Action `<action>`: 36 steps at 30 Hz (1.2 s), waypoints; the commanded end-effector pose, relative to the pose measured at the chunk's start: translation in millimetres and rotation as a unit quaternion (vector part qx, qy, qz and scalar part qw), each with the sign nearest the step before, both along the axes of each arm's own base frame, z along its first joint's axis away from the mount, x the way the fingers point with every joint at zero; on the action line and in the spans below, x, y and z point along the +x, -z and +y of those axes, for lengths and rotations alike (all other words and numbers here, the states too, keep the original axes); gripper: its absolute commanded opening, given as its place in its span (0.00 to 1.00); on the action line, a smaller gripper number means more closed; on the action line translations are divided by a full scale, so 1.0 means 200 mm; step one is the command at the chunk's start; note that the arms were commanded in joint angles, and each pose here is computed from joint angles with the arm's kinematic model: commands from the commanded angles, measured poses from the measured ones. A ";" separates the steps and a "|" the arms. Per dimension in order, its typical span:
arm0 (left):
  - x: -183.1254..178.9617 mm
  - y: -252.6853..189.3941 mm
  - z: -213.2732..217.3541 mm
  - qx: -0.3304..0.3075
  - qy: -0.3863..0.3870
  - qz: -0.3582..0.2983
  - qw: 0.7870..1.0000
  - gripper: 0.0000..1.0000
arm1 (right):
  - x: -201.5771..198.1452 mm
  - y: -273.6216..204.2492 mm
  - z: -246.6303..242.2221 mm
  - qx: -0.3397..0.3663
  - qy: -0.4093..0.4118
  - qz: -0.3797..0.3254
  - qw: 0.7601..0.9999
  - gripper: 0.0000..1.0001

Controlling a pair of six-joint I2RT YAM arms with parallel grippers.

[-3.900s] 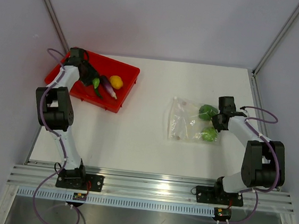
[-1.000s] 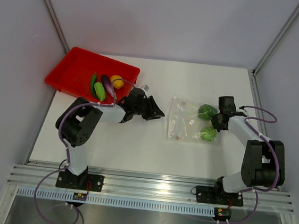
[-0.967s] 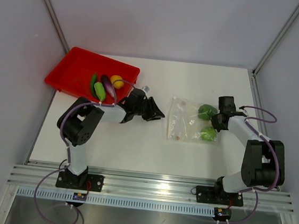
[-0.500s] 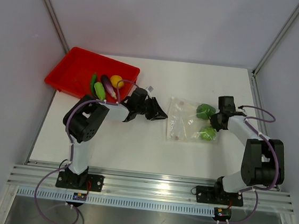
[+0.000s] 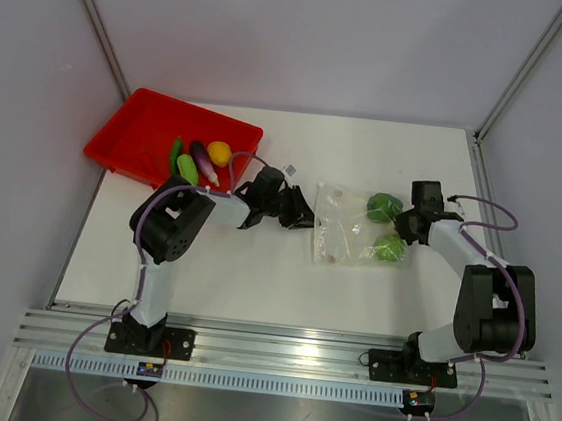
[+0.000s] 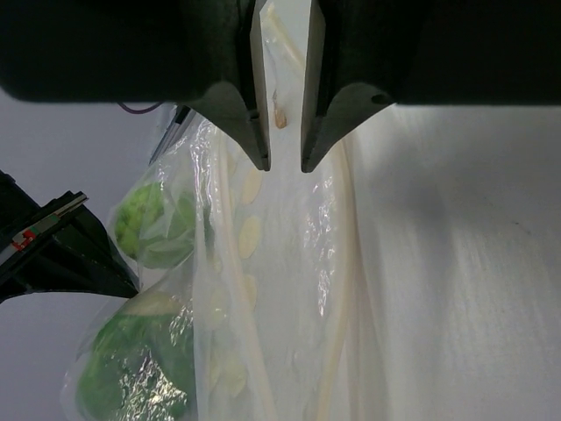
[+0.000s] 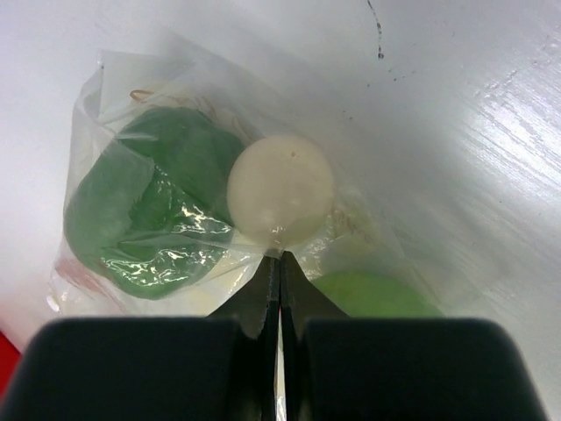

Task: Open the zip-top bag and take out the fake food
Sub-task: Adjust the zipper food storage bag at the center of the board.

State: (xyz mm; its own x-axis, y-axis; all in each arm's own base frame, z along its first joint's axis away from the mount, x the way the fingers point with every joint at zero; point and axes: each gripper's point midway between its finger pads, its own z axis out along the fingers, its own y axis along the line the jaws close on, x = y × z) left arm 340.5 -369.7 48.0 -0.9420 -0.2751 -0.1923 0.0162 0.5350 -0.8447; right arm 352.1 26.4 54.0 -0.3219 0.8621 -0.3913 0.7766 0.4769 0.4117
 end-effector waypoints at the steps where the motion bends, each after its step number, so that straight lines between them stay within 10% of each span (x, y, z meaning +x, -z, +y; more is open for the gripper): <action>1: 0.01 -0.08 -0.08 -0.028 0.025 -0.020 0.999 0.25 | 0.05 -0.12 0.02 0.003 -0.021 -0.052 0.998 0.00; 16: -0.01 -0.05 -0.15 -0.029 0.041 -0.023 0.998 0.43 | 0.07 -0.42 0.22 -0.067 -0.114 -0.156 0.979 0.00; 27: 0.00 -0.02 -0.15 -0.022 0.043 -0.017 0.999 0.54 | 0.08 -0.32 0.20 -0.073 -0.105 -0.108 0.986 0.02; 32: -0.01 0.00 -0.14 -0.012 0.044 -0.012 0.999 0.55 | 0.11 -0.26 0.27 -0.068 -0.153 -0.075 0.983 0.22; 36: -0.01 0.00 -0.14 -0.013 0.045 -0.012 0.999 0.55 | 0.10 -0.28 0.27 -0.065 -0.156 -0.086 0.982 0.58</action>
